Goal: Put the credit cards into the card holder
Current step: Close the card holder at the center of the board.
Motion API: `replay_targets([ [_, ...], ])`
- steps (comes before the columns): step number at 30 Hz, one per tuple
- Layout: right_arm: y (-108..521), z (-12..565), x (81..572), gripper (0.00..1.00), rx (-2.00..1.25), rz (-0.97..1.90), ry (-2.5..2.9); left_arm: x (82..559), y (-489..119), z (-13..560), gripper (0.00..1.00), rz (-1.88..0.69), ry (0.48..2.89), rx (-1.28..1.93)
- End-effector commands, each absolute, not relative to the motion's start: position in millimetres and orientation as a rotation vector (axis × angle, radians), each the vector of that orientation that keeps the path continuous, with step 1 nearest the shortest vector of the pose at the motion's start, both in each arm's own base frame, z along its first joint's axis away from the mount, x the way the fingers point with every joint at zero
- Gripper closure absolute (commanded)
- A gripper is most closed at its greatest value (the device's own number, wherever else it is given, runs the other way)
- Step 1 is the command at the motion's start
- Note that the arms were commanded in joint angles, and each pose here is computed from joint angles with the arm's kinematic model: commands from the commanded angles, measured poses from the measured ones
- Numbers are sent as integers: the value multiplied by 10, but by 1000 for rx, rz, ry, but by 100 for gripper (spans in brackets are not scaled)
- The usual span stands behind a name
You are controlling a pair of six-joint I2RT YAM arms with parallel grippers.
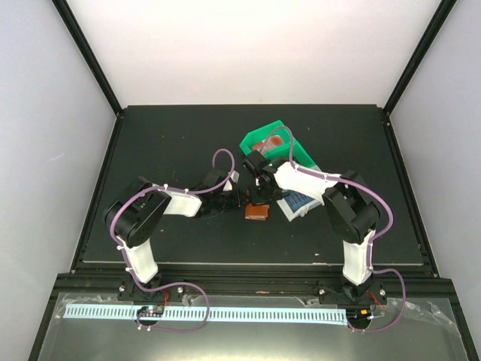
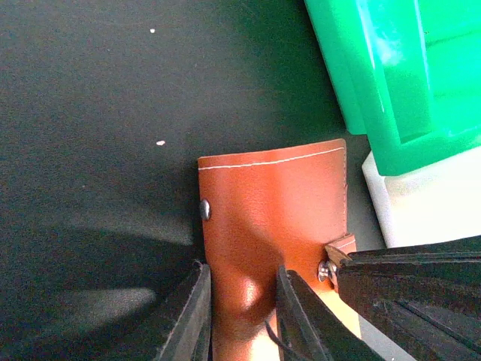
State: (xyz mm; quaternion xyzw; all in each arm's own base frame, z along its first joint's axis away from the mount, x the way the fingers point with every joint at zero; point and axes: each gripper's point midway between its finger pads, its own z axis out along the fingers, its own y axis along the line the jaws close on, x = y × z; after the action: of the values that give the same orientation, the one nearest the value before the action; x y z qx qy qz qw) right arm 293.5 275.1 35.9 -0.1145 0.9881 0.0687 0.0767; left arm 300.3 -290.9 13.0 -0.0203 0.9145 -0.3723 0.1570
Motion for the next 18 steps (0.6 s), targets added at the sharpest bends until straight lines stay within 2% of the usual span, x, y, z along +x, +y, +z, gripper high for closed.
replay_targets([
  [1,2962,213,2797,99,-416,297,3009,2112,-2534,-703,75,-886,3063,-154],
  [18,3024,118,2793,99,-420,208,3056,2079,-2566,-719,75,-933,3065,-152],
])
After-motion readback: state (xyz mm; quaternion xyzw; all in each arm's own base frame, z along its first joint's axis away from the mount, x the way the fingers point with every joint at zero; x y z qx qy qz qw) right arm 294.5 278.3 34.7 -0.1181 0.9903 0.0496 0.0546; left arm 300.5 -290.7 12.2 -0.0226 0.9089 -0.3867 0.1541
